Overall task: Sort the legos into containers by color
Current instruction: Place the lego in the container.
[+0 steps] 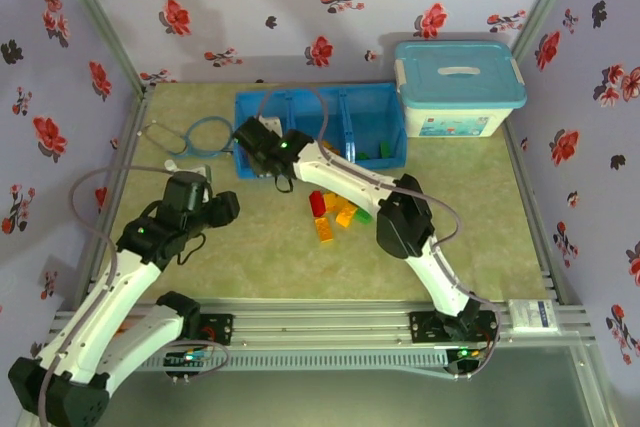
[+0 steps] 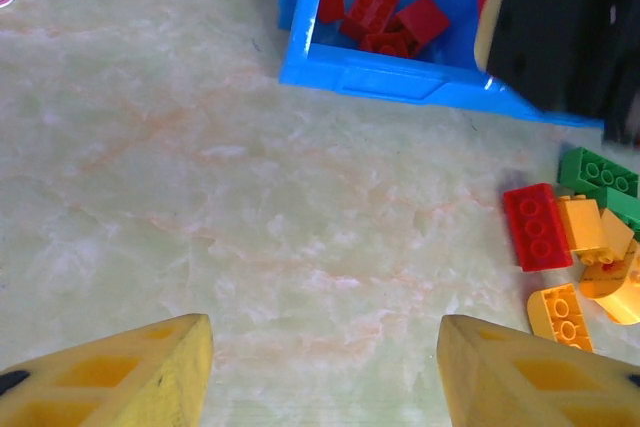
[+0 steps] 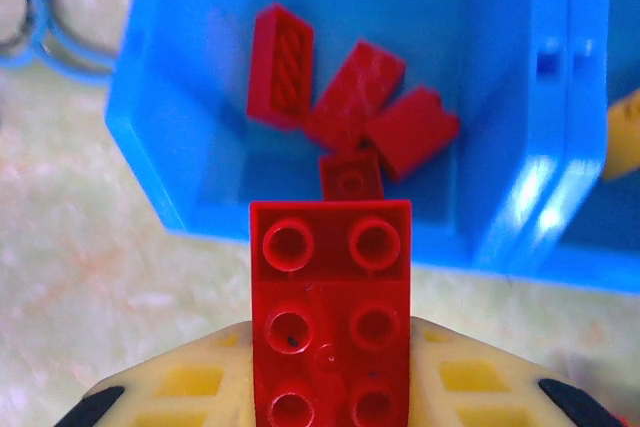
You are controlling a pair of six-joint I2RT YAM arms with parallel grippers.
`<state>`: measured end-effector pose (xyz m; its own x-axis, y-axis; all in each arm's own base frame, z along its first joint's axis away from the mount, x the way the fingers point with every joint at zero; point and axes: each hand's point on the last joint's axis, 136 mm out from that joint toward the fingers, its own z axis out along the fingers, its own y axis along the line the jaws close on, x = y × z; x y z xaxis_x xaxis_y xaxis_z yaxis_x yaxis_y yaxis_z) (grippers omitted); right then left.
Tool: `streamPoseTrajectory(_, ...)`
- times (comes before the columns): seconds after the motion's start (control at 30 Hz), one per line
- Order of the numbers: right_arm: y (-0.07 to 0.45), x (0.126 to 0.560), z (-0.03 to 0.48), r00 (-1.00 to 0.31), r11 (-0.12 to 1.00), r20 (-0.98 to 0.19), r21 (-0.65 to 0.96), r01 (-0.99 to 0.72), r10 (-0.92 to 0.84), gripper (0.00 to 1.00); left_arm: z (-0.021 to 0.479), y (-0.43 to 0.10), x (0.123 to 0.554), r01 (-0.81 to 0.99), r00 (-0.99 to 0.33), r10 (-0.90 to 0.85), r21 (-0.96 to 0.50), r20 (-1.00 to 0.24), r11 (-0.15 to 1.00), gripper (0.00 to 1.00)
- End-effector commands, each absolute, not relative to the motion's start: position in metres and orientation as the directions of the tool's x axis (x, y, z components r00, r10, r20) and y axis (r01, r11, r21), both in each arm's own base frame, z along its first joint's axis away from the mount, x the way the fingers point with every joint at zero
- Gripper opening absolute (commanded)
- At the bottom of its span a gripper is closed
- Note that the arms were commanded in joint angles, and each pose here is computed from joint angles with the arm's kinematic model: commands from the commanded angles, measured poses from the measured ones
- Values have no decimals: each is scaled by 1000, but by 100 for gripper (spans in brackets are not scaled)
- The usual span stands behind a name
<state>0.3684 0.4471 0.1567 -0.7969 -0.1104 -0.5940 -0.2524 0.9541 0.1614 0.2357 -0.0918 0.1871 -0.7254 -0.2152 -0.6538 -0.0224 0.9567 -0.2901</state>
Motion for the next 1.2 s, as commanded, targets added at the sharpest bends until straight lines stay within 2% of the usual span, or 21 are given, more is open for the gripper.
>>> streamPoseTrajectory(0.0,446,391,138,-789,950,-588,109,-293,-177,26,182,-89,228,-35,-736,-219,-287,-640,957,61)
streamPoseTrajectory(0.33,459,439,155,-733,931,-663,152,-331,-153,33,185,-96,225,-13,-735,-212,-300,-644,954,60)
streamPoseTrajectory(0.37,461,442,161,-722,929,-675,155,-337,-149,39,186,-99,225,1,-734,-203,-300,-648,954,60)
streamPoseTrajectory(0.4,462,443,169,-711,927,-689,161,-340,-142,56,187,-103,225,24,-733,-185,-297,-654,954,60)
streamPoseTrajectory(0.43,463,444,177,-703,925,-699,166,-342,-134,67,189,-106,225,41,-732,-171,-293,-660,955,61)
streamPoseTrajectory(0.5,461,442,199,-683,924,-721,173,-340,-116,78,189,-113,224,69,-735,-145,-286,-662,956,61)
streamPoseTrajectory(0.57,454,437,217,-670,928,-734,165,-333,-110,85,187,-119,224,88,-744,-123,-279,-657,956,63)
streamPoseTrajectory(0.73,425,416,256,-648,935,-755,155,-320,-97,86,180,-143,226,127,-760,-88,-280,-644,952,65)
streamPoseTrajectory(0.87,368,402,277,-615,969,-788,126,-210,-31,87,174,-174,233,170,-768,-68,-304,-637,937,66)
streamPoseTrajectory(1.0,305,384,283,-600,979,-797,168,-112,68,87,161,-210,246,200,-795,-41,-326,-605,924,69)
streamPoseTrajectory(1.17,243,354,267,-606,981,-783,192,-26,137,88,141,-252,265,214,-834,-42,-393,-550,894,70)
